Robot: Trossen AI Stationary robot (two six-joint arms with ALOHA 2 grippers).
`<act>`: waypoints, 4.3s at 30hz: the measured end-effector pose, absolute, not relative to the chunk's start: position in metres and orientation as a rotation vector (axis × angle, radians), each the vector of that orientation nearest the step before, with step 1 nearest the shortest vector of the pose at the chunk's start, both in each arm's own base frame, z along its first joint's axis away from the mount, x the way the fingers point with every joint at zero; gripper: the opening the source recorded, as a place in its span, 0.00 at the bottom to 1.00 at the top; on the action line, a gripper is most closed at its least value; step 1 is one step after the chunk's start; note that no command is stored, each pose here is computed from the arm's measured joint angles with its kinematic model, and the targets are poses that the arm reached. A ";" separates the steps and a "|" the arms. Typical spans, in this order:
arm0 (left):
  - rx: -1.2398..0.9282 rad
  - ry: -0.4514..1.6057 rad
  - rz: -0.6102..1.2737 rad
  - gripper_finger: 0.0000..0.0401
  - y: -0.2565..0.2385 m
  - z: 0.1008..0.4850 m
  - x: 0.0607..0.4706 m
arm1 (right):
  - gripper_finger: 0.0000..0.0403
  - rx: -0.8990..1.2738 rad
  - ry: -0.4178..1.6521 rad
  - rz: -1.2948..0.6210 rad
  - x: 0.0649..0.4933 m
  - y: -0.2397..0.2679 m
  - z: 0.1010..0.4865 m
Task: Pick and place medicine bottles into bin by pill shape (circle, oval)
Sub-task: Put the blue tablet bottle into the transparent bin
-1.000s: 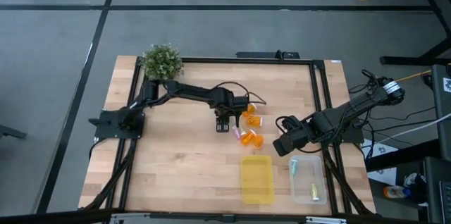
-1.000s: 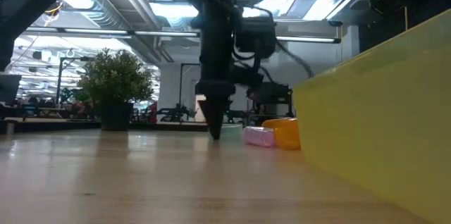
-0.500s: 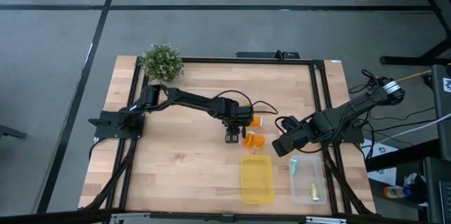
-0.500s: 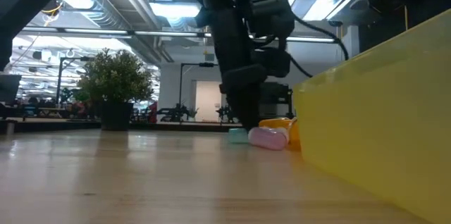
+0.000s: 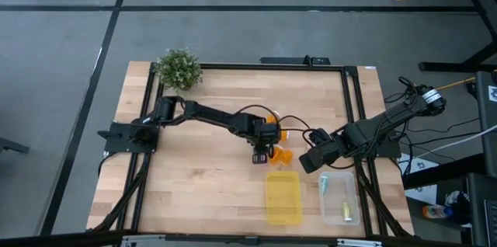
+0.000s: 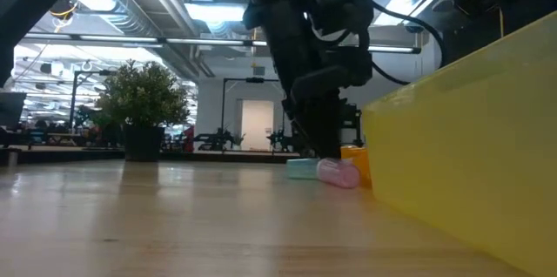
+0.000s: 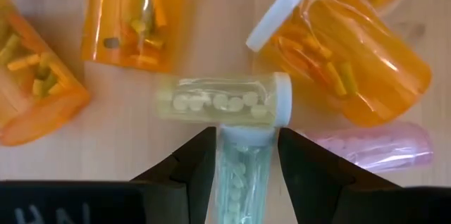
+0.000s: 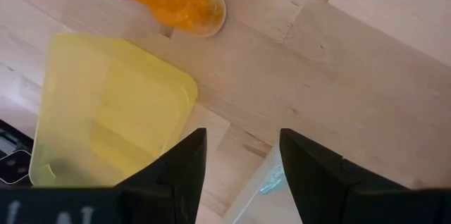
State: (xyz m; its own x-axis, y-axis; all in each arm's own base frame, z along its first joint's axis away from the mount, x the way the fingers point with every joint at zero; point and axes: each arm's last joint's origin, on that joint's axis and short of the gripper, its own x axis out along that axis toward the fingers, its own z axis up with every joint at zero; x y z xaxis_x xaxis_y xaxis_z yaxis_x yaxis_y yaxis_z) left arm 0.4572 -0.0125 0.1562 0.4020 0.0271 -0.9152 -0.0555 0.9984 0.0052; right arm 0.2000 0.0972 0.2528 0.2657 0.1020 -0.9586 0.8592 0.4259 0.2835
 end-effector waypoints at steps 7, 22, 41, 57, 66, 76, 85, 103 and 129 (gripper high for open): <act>-0.031 1.168 0.047 0.37 -0.020 0.156 0.456 | 0.45 1.003 1.258 -0.607 0.199 0.098 0.253; -0.005 1.187 0.053 0.33 -0.020 0.155 0.454 | 0.45 1.020 1.206 -0.447 0.182 0.093 0.283; -0.150 0.874 -0.054 0.16 -0.005 0.248 0.458 | 0.45 0.816 0.700 -0.291 0.152 0.116 0.352; -0.352 0.395 -0.254 0.07 -0.042 0.251 0.503 | 0.45 0.487 0.086 0.157 0.172 0.133 0.422; -0.360 0.368 -0.279 0.01 -0.051 0.249 0.506 | 0.45 0.476 0.032 0.178 0.173 0.134 0.427; -0.497 0.648 -0.316 0.09 -0.023 0.231 0.494 | 0.45 0.538 0.101 0.105 0.155 0.130 0.423; -0.486 0.882 -0.221 0.14 -0.003 0.276 0.443 | 0.45 0.720 0.297 -0.377 0.127 0.102 0.377; -0.012 0.667 -0.102 0.13 -0.018 0.409 0.267 | 0.45 0.906 0.703 -1.000 0.136 0.064 0.331; -0.211 0.286 0.048 0.13 -0.001 0.209 0.163 | 0.45 1.061 0.739 -1.127 0.162 0.048 0.323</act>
